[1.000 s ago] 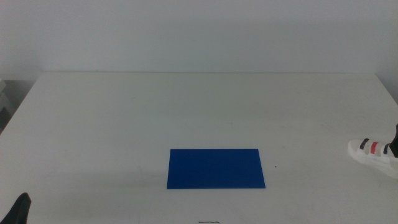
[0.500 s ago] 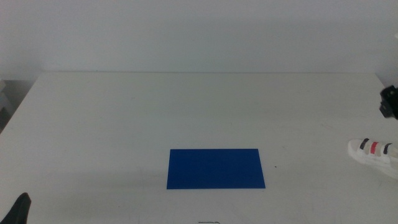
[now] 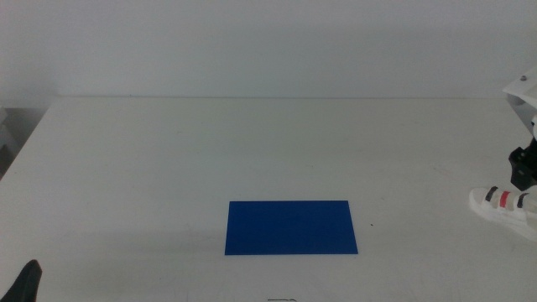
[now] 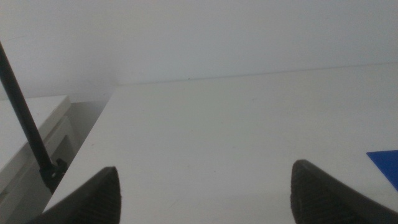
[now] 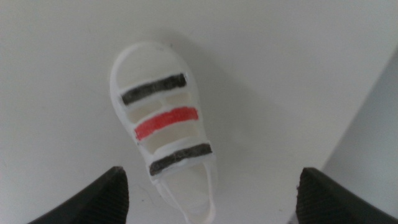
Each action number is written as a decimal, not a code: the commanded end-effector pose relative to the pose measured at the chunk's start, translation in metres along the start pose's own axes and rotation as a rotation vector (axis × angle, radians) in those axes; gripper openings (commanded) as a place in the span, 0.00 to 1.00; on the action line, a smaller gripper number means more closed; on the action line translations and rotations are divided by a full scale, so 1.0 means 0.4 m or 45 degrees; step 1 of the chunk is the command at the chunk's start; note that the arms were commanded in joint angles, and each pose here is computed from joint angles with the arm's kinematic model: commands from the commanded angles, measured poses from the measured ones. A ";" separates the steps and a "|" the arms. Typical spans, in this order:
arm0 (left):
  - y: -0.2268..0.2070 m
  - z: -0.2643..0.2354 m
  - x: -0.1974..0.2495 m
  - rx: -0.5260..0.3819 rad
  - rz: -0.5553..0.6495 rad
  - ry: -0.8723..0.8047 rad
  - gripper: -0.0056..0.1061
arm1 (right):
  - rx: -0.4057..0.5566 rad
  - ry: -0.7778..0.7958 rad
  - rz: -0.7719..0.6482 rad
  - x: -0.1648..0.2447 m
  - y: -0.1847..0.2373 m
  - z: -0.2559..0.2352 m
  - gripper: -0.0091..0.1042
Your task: Use one arm to grab the shoe from the table and place it on the mat.
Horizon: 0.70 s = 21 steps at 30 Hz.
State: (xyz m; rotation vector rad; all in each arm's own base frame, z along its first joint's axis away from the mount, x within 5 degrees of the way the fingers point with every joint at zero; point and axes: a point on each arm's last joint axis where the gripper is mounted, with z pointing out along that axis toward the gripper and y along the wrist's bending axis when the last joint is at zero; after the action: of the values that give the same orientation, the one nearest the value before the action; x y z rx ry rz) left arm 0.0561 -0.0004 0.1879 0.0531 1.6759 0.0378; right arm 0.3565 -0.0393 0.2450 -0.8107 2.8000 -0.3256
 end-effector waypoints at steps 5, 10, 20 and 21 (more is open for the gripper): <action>0.001 -0.005 -0.024 -0.002 -0.030 -0.134 0.89 | -0.134 -0.090 0.003 0.010 -0.059 0.006 0.66; 0.001 -0.005 -0.024 -0.002 -0.030 -0.134 0.89 | -0.201 -0.081 -0.073 0.010 -0.059 0.047 0.65; 0.001 -0.005 -0.024 -0.002 -0.030 -0.134 0.89 | -0.207 -0.042 -0.091 0.012 -0.060 0.070 0.65; 0.001 -0.005 -0.024 -0.002 -0.030 -0.134 0.89 | -0.209 -0.039 -0.091 0.012 -0.059 0.073 0.65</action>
State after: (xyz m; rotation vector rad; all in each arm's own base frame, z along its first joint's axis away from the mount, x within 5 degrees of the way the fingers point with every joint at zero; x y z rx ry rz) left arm 0.0561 -0.0004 0.1879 0.0531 1.6759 0.0378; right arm 0.3711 -0.0619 0.1991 -0.9513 2.8643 -0.0261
